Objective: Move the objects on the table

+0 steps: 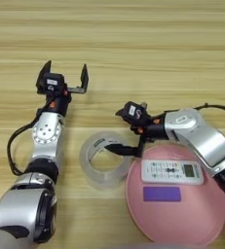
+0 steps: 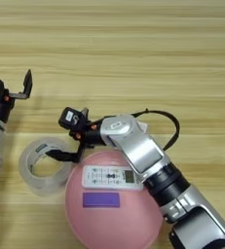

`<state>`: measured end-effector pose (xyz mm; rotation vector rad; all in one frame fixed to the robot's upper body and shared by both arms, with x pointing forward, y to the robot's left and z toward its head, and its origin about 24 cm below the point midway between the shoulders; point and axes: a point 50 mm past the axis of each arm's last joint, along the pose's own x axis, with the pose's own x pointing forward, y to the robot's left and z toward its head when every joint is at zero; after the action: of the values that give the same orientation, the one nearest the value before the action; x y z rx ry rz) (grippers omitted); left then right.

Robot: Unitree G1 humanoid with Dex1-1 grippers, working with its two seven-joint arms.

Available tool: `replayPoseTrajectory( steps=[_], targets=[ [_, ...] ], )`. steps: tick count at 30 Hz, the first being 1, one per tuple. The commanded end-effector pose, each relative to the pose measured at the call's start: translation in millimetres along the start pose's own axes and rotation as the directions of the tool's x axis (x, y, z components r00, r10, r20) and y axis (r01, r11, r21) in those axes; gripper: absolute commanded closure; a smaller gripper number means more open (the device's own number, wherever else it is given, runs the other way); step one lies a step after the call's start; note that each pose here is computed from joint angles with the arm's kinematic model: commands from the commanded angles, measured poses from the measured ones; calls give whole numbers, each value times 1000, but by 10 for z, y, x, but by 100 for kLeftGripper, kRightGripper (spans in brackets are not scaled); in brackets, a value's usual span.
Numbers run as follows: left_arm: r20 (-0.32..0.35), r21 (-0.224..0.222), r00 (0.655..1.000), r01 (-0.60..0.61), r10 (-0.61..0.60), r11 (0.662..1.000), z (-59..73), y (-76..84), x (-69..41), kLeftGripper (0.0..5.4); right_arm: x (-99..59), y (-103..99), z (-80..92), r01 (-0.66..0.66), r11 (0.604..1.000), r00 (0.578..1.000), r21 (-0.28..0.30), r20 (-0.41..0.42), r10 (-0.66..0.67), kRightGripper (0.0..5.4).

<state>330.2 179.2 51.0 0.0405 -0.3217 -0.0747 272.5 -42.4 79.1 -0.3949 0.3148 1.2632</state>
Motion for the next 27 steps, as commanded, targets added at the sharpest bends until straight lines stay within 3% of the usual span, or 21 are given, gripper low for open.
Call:
replayPoseTrajectory(
  steps=[1,7,13,23,27],
  targets=[
    [7,-3,1000,2,-2,1000,21,-2,35,0,71,-54,71,57,998,997,-39,-52,-59,6],
    [3,-5,1000,2,-2,1000,15,-4,34,0,139,-100,65,114,993,989,-38,-93,-117,6],
    [2,-7,1000,3,-3,1000,12,-11,34,0,140,-291,7,249,968,958,-37,-135,-252,6],
    [7,-8,1000,-1,1,1000,12,-12,20,0,2,-575,-112,421,888,879,-185,-160,-450,6],
    [8,-8,1000,-3,3,1000,13,-2,16,0,-51,-643,-116,449,877,869,-169,-143,-473,6]
  ],
)
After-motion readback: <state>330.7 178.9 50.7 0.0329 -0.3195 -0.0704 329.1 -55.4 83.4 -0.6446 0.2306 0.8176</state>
